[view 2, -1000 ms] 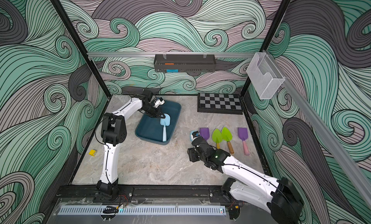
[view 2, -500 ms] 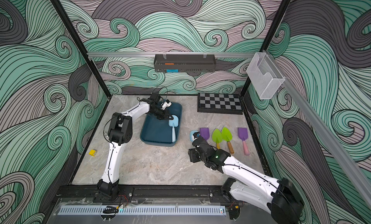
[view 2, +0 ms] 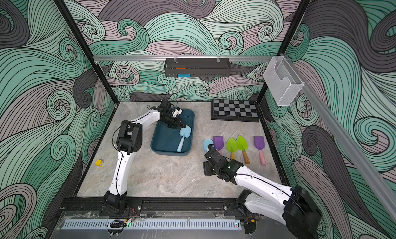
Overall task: Put the shovel into the storage box
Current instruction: Place the shovel in the storage box, then pick up the shovel from the center of the board.
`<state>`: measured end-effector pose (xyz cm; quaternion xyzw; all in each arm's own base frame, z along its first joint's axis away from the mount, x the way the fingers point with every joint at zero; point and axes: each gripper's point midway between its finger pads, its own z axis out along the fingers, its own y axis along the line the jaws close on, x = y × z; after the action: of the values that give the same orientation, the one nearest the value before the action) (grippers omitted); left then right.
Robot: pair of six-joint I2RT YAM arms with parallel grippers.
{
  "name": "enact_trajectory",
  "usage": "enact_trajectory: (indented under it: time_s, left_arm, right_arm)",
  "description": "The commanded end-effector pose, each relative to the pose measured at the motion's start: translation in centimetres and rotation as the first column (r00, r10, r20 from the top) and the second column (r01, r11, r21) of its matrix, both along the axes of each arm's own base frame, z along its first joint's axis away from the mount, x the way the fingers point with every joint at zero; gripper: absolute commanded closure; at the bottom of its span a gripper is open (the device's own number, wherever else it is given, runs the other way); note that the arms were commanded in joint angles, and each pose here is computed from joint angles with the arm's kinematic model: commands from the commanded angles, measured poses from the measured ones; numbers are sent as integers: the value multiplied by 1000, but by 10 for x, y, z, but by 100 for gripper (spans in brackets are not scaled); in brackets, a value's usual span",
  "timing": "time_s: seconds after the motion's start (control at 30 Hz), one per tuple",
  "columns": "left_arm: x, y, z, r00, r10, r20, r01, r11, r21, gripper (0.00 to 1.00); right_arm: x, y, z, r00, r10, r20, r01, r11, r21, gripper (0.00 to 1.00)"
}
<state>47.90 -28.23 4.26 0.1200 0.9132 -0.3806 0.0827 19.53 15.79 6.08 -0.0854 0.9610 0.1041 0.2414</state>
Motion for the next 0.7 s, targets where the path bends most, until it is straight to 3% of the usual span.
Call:
enact_trajectory:
  time_s: [0.0, 0.13, 0.23, 0.5, 0.67]
  left_arm:
    - [1, 19, 20, 998, 24, 64, -31, 993, 115, 65]
    - [4, 48, 36, 989, 58, 138, -93, 958, 270, 62]
    - [1, 58, 46, 982, 60, 178, -114, 944, 311, 61]
    - [-13, 65, 62, 974, 81, 211, -143, 943, 302, 59]
    - [-25, 54, 84, 965, 104, 239, -151, 971, 187, 58]
  right_arm:
    - [2, -4, -5, 1000, -29, -2, 29, 1000, -4, 37]
    - [5, 0, -12, 999, -31, -16, 31, 1000, 0, 37]
    - [10, 3, -19, 999, -39, -24, 39, 999, 1, 37]
    - [28, 7, -33, 997, -71, -42, 72, 997, 4, 41]
    - [34, 6, -40, 995, -76, -58, 75, 997, -12, 56]
